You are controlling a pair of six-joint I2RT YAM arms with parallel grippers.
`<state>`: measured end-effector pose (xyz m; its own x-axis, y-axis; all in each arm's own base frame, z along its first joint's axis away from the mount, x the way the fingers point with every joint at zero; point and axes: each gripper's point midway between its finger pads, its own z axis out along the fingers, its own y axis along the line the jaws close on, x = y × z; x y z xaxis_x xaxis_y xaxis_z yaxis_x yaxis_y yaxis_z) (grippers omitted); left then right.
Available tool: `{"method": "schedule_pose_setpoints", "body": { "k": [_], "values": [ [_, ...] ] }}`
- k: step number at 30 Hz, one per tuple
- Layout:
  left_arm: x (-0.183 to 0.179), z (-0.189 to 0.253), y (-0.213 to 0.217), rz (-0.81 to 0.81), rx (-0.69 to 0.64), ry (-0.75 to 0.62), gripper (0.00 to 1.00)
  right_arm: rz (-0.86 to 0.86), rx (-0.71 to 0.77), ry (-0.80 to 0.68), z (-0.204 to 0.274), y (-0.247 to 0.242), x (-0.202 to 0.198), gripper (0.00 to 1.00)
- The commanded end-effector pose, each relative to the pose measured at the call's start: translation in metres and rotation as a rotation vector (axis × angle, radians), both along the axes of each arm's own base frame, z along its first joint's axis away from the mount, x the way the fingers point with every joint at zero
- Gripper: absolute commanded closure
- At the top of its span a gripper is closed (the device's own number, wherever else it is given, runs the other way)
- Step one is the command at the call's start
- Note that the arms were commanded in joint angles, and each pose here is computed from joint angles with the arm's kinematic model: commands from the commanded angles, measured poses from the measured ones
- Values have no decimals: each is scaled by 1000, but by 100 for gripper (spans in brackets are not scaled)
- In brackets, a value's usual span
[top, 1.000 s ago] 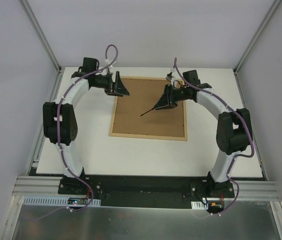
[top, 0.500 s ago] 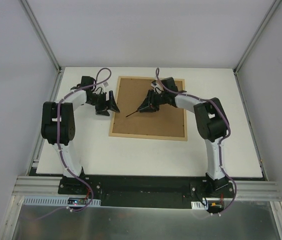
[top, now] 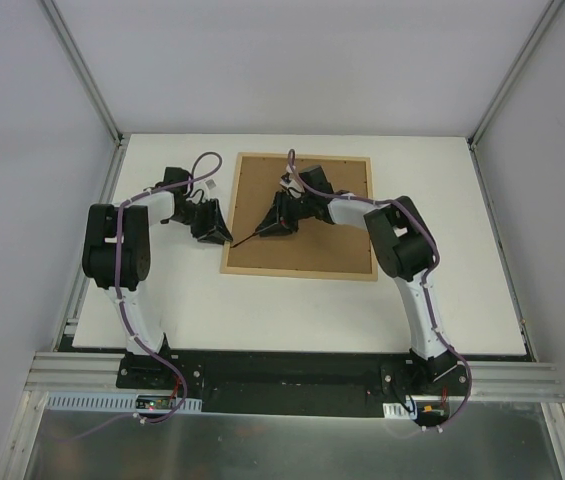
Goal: Take the photo out of the frame
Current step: Release the photo frame item from the photo frame.
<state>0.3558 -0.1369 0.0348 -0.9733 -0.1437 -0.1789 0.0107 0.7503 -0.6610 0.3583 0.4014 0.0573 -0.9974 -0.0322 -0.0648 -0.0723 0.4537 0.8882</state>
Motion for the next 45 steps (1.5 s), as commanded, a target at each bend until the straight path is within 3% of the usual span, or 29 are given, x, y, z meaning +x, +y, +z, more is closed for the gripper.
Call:
{"method": "schedule_pose_setpoints", "body": {
  "k": [1, 13, 19, 23, 28, 34, 36, 39, 41, 45],
  "values": [
    [-2, 9, -6, 4, -34, -6, 71, 15, 50, -37, 13, 14, 7, 99],
    [-5, 1, -5, 25, -26, 23, 80, 26, 34, -2, -1, 14, -8, 99],
    [-6, -2, -4, 43, -19, 36, 94, 45, 25, 38, -11, 31, -38, 99],
    [-7, -2, -3, 50, -14, 36, 100, 33, -1, 4, 14, 37, -40, 99],
    [-9, -2, -5, 56, -1, 33, 100, 86, -178, -176, 52, 35, -45, 99],
    [-11, 5, -15, 32, 10, 6, 100, 110, -255, -219, 62, 48, -53, 100],
    [-9, 8, -14, 35, 17, -8, 95, 115, -250, -223, 65, 49, -53, 99],
    [1, 14, -8, 41, 39, -48, 73, 104, -201, -239, 85, 35, -36, 100],
    [13, 22, -2, 53, 38, -80, 65, 80, -131, -257, 103, 17, -14, 100],
    [43, 30, 4, 64, 26, -114, 62, -42, 17, -223, 123, -30, 38, 100]
  ]
}}
